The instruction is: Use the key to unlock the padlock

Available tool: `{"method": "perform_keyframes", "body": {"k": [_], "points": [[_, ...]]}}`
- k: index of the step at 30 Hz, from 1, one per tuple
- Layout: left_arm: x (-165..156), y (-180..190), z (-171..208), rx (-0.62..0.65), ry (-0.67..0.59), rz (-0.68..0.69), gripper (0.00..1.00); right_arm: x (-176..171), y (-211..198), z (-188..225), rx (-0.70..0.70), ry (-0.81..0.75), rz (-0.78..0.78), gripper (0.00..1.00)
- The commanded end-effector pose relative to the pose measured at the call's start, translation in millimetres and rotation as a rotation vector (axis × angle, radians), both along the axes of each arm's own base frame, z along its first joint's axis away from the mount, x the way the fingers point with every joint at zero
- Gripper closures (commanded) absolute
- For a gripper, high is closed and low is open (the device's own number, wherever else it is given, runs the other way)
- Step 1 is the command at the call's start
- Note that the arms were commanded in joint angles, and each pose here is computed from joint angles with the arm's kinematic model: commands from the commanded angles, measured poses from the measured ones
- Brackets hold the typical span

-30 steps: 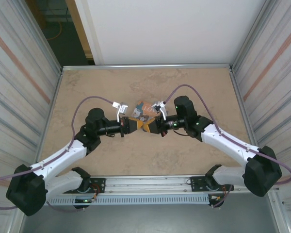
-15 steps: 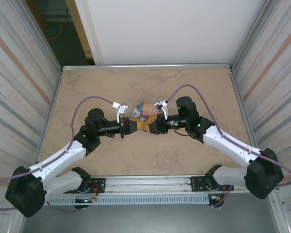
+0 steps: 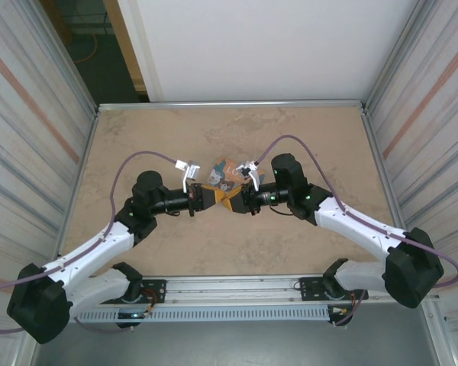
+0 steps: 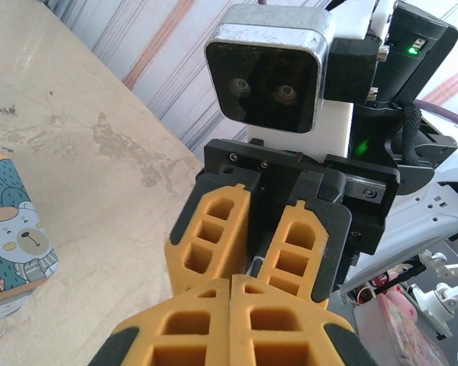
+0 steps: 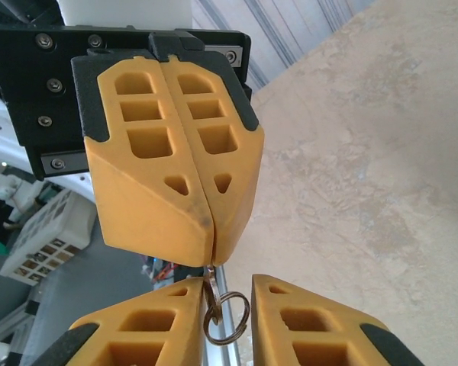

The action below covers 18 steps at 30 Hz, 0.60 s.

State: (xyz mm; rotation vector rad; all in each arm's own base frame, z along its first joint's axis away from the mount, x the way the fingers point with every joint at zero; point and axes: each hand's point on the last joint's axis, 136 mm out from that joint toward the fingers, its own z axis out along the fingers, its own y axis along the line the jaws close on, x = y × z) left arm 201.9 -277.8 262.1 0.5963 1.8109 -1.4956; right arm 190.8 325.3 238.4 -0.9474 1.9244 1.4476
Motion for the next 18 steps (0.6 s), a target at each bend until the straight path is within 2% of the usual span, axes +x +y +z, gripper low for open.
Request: {"method": "perform_keyframes", "body": {"k": [1,4,10,18], "points": [[-3.2,0.8,18.5,-0.027,-0.061,-0.001,1.0,-2.3,0.2,0.1,0.0,0.009,0.004,0.85],[-2.0,1.5,18.8,-0.029,-0.063,0.009,1.0,-2.9,-1.3,-1.4,-0.006,0.009,0.0,0.88],[-0.1,3.2,19.6,-0.031,-0.067,0.027,1.0,-3.4,-4.6,-2.3,-0.008,0.006,-0.012,0.89],[0.0,3.7,20.5,-0.032,-0.07,0.031,1.0,-2.0,-8.0,-0.2,-0.006,0.0,-0.027,0.84]]}}
